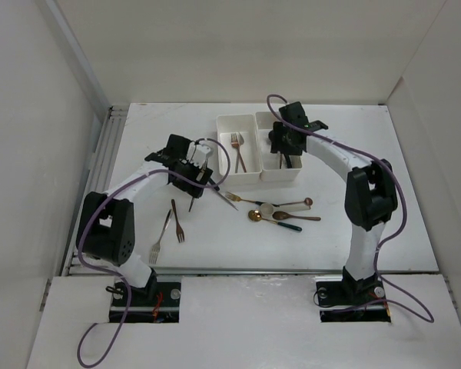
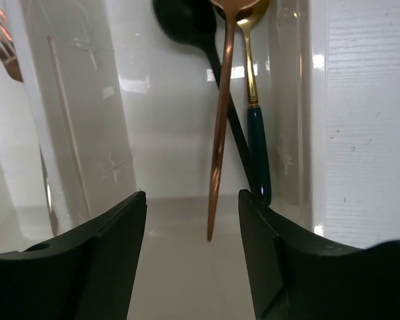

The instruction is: Sort the eating utensils into containers

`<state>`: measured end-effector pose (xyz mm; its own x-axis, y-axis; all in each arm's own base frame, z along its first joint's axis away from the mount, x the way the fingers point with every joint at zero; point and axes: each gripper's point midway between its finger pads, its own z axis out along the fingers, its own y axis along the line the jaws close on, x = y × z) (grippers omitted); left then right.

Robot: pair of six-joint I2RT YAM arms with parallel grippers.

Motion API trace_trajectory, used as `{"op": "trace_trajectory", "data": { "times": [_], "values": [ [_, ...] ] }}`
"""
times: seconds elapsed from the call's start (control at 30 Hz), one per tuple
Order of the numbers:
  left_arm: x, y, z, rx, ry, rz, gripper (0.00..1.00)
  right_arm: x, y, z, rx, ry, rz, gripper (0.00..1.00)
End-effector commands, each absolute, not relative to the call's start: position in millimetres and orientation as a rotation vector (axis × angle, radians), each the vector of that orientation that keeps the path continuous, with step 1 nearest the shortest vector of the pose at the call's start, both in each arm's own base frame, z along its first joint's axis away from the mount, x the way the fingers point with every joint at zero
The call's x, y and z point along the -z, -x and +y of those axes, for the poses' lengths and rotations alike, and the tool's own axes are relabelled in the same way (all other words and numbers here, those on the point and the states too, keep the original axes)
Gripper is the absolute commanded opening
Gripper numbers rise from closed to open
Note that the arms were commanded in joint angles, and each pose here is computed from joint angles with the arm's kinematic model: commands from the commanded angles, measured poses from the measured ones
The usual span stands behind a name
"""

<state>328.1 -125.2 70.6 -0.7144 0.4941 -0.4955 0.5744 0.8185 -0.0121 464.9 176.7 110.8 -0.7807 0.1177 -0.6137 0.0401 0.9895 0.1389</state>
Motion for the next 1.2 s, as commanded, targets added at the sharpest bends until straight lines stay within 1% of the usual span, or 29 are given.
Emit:
{"op": "trace_trajectory", "data": {
  "times": [0.0,0.07,0.13,0.23,0.3,0.37,0.4,0.43,0.47,0.53,0.57,0.67,0.7,0.77,0.83,0.9,0.97,1.17],
  "values": [
    [-58,-318,-122,0.24,-0.712,2.608,0.76,-164,-477,178,-0.194,-0.126,2.347,0.63],
    [-52,-318,-119,0.222,-0.691,2.635,0.72,-177,-474,177,-0.205,-0.127,2.323,0.64],
    [-45,-317,-104,0.167,-0.606,2.693,0.68,-189,-472,176,-0.217,-0.129,2.298,0.64],
    [-56,-322,-80,0.142,-0.486,2.702,0.68,-210,-461,180,-0.232,-0.115,2.264,0.64],
    [-59,-317,-69,0.109,-0.673,2.656,0.69,-226,-453,183,-0.253,-0.104,2.236,0.66],
    [-76,-319,-61,0.054,-0.911,2.521,0.71,-222,-442,186,-0.268,-0.084,2.251,0.66],
    [-74,-312,-56,0.022,-1.046,2.473,0.72,-228,-438,190,-0.282,-0.073,2.235,0.69],
    [-92,-318,-56,-0.031,-1.295,2.275,0.75,-224,-436,192,-0.296,-0.064,2.248,0.69],
    [-96,-312,-58,-0.029,-1.453,2.173,0.75,-225,-433,195,-0.325,-0.052,2.245,0.7],
    [-96,-293,-61,-0.02,-1.764,1.951,0.78,-222,-432,197,-0.336,-0.046,2.247,0.71],
    [-112,-295,-68,-0.095,-1.967,1.651,0.81,-222,-430,203,-0.352,-0.03,2.251,0.71],
    [-102,-273,-74,-0.186,-2.27,1.246,0.84,-218,-429,202,-0.349,-0.029,2.26,0.71],
    [-99,-272,-76,-0.24,-2.39,1.043,0.84,-218,-427,206,-0.353,-0.019,2.261,0.71],
    [-81,-257,-81,-0.196,-2.488,0.902,0.83,-222,-424,205,-0.359,-0.019,2.247,0.73],
    [-74,-249,-88,-0.155,-2.574,0.74,0.79,-216,-420,203,-0.355,-0.019,2.258,0.73],
    [-61,-237,-91,-0.045,-2.633,0.674,0.77,-220,-414,205,-0.366,-0.009,2.244,0.73],
    [-54,-235,-94,-0.016,-2.669,0.597,0.74,-217,-408,202,-0.366,-0.009,2.244,0.73],
    [-35,-239,-100,0.031,-2.733,0.562,0.73,-210,-398,199,-0.371,-0.004,2.257,0.73]
  ]
}}
